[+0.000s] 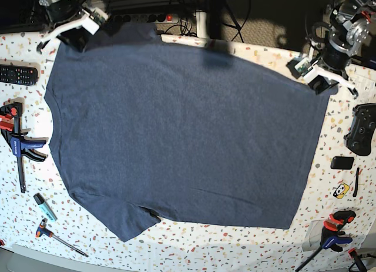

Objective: Fold the T-shirt properly
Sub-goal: 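Pull the grasped shoulder corners back to straighten the shirt, then release and regrasp the shirt's collar-side edge with both grippers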

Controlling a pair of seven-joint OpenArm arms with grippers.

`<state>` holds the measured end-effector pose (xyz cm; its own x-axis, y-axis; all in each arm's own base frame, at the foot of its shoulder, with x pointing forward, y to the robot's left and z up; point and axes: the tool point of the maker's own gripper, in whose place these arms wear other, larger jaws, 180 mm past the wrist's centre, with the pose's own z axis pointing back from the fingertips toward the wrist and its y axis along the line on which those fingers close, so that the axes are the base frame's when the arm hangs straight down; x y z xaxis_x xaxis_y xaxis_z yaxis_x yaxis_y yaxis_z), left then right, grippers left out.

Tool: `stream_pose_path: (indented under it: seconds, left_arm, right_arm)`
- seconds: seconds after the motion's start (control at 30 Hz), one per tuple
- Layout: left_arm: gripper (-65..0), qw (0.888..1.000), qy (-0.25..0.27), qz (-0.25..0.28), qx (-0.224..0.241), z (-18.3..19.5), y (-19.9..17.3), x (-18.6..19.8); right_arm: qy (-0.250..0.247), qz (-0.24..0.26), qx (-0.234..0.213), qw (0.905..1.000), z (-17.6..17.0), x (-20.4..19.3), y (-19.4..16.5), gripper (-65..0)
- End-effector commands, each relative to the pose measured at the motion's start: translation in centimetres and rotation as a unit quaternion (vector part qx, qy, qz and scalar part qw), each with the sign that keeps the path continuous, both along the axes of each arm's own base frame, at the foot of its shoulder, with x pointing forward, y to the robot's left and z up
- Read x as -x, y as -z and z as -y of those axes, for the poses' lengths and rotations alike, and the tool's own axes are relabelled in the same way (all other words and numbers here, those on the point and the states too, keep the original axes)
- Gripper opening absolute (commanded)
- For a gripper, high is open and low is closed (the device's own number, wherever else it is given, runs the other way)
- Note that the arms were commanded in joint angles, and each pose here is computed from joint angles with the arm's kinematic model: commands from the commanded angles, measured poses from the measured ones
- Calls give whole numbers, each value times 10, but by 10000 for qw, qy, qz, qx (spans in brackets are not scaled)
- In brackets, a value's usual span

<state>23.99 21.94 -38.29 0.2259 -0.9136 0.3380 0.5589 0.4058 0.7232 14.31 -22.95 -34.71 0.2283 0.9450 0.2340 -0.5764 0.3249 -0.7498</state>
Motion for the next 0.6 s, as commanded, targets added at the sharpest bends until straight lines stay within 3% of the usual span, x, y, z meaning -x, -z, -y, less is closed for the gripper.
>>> stream_pose_path:
  seconds: [0.0,0.17,0.33,0.57]
  left_arm:
    - [-650,9997,-19,230,-96,-6,-13,-12]
    - [-650,9987,-271,280,336,-4,-21,-29]
    - [-650,9979,-225,463,394,-8,-26,-45]
    - [-650,9973,-160,425,585,-6,-13,-66]
  right_arm:
    - [-3,305,5,9995,1,-13,-13,-650]
    - [73,648,-190,9977,-1,-42,-24,-650]
    - [184,1053,-257,9939,2,-70,-36,-650]
    - [257,1114,-553,9919,5,-98,-31,-650]
